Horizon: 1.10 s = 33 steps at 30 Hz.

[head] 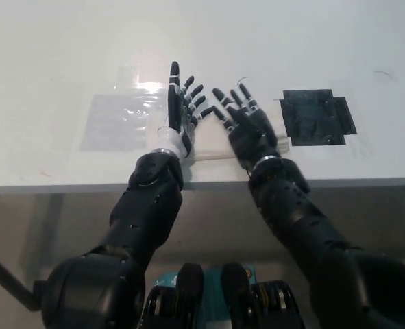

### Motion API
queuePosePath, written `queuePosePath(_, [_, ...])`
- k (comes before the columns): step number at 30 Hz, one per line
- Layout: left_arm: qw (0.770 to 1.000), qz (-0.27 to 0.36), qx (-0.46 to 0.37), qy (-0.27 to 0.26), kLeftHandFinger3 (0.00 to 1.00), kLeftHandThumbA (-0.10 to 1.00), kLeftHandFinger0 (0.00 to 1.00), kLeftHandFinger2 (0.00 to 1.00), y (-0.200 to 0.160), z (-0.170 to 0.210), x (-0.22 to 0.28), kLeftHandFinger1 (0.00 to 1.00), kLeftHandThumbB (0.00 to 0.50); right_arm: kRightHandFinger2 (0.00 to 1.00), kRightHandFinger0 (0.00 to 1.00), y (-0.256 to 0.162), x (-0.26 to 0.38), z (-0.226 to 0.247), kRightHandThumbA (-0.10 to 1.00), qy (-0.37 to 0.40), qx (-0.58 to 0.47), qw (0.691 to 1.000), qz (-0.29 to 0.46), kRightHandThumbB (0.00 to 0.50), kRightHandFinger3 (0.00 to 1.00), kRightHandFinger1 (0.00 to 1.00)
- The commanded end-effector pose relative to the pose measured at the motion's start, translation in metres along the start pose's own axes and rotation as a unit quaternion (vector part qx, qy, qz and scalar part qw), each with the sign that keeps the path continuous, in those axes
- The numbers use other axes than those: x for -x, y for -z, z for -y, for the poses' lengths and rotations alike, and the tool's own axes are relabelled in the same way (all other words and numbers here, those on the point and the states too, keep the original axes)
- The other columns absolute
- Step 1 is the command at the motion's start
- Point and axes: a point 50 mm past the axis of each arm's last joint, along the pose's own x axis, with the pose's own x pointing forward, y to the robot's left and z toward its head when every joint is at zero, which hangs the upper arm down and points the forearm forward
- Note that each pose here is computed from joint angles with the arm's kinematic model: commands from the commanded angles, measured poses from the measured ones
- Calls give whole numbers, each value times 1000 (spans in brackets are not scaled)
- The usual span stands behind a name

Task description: A stack of napkins is kept in the middle of the table close to the robot and the robot places both its hands sideways on the stack. Then it moves its hands away from each other while pressing down on the napkins to make them smooth

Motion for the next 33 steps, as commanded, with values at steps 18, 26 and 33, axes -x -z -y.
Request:
queuePosePath(18, [997,59,-3,-52,1000,1000,1000,1000,-29,-87,0,1000,368,1000,1000,-81,4,79,1000,76,-7,995,63,344,1000,1000])
queuePosePath(26, [994,88,2,-63,1000,1000,1000,1000,-50,-126,2,1000,357,1000,1000,-86,7,87,1000,68,1,995,67,325,1000,1000])
queuePosePath(33, [991,122,-41,-46,1000,1000,1000,1000,-79,-152,4,1000,400,1000,1000,-102,7,89,1000,45,15,994,94,344,1000,1000])
